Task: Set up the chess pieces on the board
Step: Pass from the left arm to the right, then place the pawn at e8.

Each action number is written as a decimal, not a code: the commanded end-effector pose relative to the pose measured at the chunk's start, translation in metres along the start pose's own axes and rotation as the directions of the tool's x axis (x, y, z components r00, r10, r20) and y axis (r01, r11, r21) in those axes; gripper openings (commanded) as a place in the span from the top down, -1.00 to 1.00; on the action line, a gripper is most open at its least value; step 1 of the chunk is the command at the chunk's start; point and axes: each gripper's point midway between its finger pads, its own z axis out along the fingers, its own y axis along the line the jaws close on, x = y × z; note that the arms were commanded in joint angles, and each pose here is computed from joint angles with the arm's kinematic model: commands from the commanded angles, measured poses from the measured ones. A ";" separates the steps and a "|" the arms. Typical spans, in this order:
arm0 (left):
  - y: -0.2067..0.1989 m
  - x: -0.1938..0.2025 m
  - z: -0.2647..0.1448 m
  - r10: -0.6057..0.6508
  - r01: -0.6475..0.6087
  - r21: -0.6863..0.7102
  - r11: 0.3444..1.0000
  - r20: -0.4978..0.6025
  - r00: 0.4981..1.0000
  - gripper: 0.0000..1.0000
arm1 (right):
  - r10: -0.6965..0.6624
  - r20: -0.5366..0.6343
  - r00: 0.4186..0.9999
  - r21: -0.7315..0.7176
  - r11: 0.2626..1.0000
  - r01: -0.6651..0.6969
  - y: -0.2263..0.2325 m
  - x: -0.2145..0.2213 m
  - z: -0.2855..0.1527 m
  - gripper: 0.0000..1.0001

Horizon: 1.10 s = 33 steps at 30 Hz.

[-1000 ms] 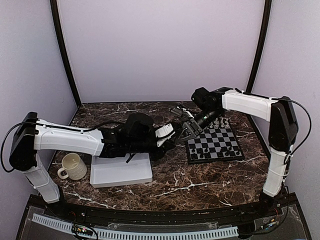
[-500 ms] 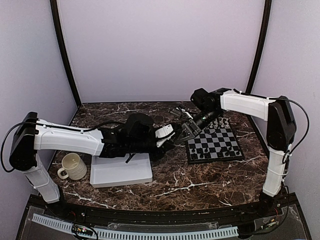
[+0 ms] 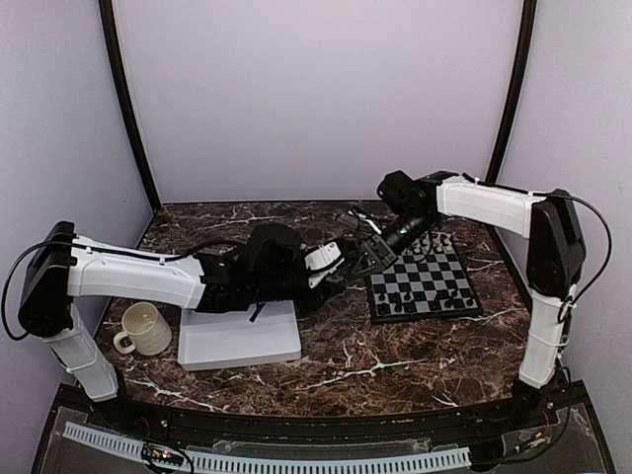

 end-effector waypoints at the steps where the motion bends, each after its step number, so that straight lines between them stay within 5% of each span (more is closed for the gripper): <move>1: 0.012 -0.003 -0.015 0.008 -0.006 -0.070 0.998 0.025 1.000 0.18 | -0.047 0.024 0.999 0.168 0.985 0.043 -0.025 0.004 -0.034 0.93; 15: 0.018 0.001 -0.012 -0.015 0.017 -0.111 0.994 0.012 1.000 0.13 | 0.030 0.020 0.999 0.687 0.726 -0.035 -0.103 0.086 -0.138 0.93; 25: 0.017 0.003 -0.011 -0.025 0.025 -0.107 0.994 -0.001 1.000 0.12 | 0.121 -0.015 0.992 0.780 0.622 -0.064 -0.133 0.117 -0.142 0.93; 33: 0.017 0.005 -0.009 -0.029 0.028 -0.106 0.994 -0.011 1.000 0.12 | 0.168 -0.044 0.985 0.773 0.630 -0.073 -0.140 0.134 -0.133 0.90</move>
